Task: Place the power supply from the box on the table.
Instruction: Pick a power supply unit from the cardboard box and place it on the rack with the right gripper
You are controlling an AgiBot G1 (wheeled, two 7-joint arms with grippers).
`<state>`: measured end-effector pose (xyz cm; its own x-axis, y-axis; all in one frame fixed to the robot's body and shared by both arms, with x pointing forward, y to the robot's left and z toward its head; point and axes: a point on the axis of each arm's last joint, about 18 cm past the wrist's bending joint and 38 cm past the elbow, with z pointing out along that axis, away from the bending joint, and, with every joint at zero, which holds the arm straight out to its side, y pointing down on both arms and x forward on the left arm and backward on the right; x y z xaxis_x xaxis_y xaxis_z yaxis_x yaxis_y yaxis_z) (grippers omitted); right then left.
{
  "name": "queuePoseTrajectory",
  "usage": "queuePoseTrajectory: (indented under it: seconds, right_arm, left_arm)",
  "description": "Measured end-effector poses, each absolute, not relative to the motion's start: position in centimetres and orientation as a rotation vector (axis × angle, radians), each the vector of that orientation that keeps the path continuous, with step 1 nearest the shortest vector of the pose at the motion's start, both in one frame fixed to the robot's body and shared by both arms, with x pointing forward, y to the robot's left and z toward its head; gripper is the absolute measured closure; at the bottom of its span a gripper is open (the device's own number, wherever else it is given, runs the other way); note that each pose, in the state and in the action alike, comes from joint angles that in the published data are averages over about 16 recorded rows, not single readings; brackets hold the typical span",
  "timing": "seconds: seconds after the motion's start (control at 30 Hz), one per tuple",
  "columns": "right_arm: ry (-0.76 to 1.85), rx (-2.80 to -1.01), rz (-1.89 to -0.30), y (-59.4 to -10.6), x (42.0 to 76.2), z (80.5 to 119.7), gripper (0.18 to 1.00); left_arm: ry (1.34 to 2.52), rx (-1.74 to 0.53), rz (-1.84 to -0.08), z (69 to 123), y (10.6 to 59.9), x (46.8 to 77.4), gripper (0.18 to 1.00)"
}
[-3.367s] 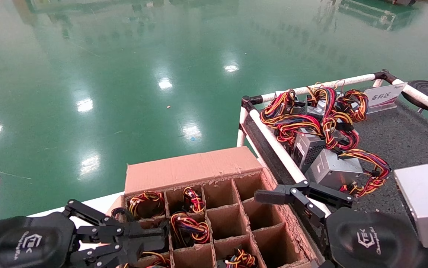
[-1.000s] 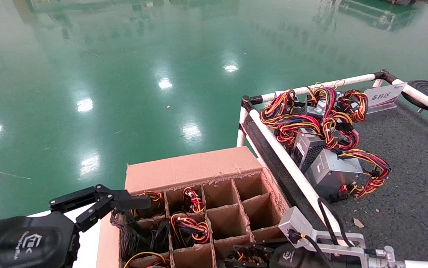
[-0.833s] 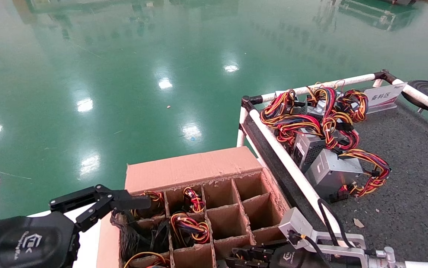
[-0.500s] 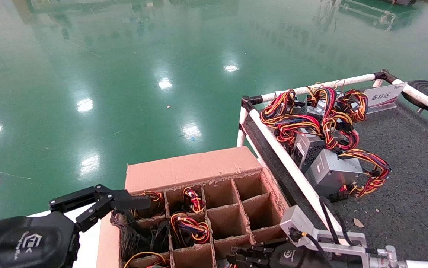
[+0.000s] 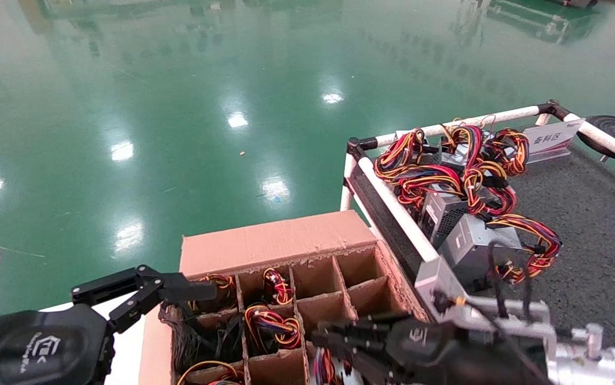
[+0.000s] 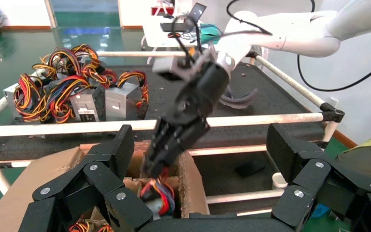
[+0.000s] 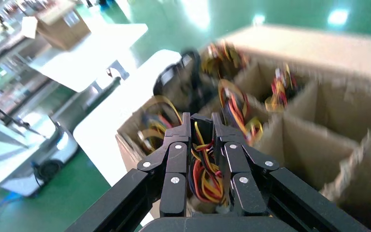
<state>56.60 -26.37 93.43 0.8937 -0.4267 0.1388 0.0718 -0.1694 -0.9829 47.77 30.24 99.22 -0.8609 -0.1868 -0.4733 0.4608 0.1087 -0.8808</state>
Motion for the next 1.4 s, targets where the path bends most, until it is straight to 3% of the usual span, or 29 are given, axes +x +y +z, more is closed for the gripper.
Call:
queuePoseTrajectory:
  seconds: [0.43, 0.8, 1.1, 1.4]
  right_arm:
    - [0.164, -1.517, -0.473, -26.4, 53.5, 102.7, 0.922]
    - [0.076, -1.352, -0.581, -28.3, 50.8, 112.4, 0.924]
    - [0.074, -1.194, -0.750, -32.7, 49.6, 120.6, 0.924]
    - [0.146, -1.061, -0.940, -39.2, 49.7, 125.8, 0.926]
  left_arm:
    - [1.919, 0.266, -1.803, 99.2, 30.2, 47.8, 0.184]
    - [1.919, 0.266, -1.803, 99.2, 30.2, 47.8, 0.184]
    - [1.919, 0.266, -1.803, 99.2, 30.2, 47.8, 0.184]
    - [1.919, 0.266, -1.803, 99.2, 30.2, 47.8, 0.184]
